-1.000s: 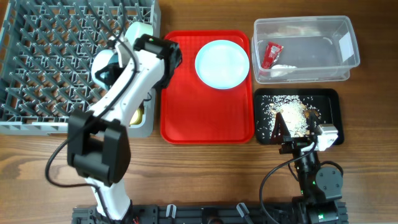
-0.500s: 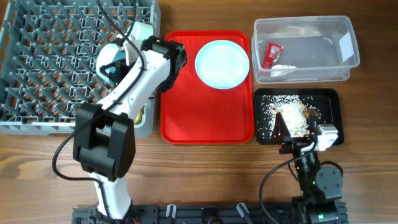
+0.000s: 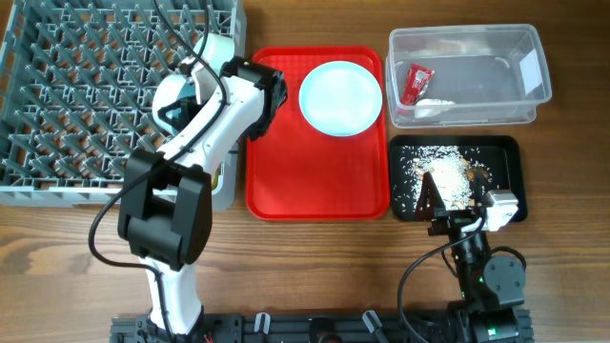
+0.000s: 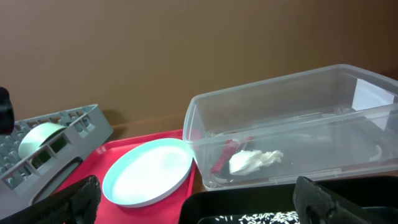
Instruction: Sort waste into correct bins and load items into the dishwasher rack
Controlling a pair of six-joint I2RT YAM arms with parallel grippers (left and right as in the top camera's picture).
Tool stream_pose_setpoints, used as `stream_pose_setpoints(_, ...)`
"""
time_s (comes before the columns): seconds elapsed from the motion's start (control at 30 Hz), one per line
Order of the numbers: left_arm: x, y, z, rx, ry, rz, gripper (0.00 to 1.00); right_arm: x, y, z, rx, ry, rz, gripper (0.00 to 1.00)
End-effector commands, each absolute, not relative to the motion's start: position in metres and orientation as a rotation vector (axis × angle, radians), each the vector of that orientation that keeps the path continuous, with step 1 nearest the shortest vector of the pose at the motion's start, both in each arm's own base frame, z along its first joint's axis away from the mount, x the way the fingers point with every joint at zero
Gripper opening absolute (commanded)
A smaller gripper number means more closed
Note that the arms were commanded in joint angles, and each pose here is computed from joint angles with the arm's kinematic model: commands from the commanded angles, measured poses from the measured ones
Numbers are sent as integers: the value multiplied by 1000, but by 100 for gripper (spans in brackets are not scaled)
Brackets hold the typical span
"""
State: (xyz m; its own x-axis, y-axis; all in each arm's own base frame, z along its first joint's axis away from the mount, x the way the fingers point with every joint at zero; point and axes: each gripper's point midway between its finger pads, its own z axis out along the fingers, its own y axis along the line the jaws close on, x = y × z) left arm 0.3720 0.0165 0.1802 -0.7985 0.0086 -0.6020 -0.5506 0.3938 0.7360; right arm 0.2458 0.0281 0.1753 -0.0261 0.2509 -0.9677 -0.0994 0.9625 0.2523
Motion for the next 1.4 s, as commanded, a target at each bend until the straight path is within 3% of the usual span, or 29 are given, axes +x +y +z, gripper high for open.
stream_pose_setpoints(0.0, 375, 23, 188, -418, 2071, 1478, 4, 246, 23, 178, 125, 1557, 251, 100)
stream_pose_setpoints(0.77, 366, 22, 153, -617, 2235, 1332, 5, 246, 23, 178, 125, 1557, 251, 100)
stream_pose_setpoints(0.9, 358, 17, 147, -617, 2296, 1330, 16, 246, 23, 178, 125, 1557, 251, 100)
stream_pose_setpoints(1.03, 353, 8, 142, -614, 2339, 1304, 34, 246, 23, 178, 126, 1556, 251, 100)
stream_pose_setpoints(1.1, 351, 2, 139, -615, 2364, 1284, 45, 246, 23, 178, 125, 1557, 251, 100)
stream_pose_setpoints(1.17, 349, -3, 138, -609, 2380, 1271, 75, 246, 23, 178, 126, 1557, 251, 100)
stream_pose_setpoints(1.27, 348, -13, 145, -611, 2407, 1235, 88, 246, 23, 178, 126, 1556, 251, 100)
stream_pose_setpoints(1.3, 348, -17, 149, -620, 2414, 1210, 100, 246, 23, 178, 126, 1557, 251, 100)
stream_pose_setpoints(1.37, 350, -25, 162, -648, 2423, 1141, 100, 246, 23, 178, 126, 1557, 251, 100)
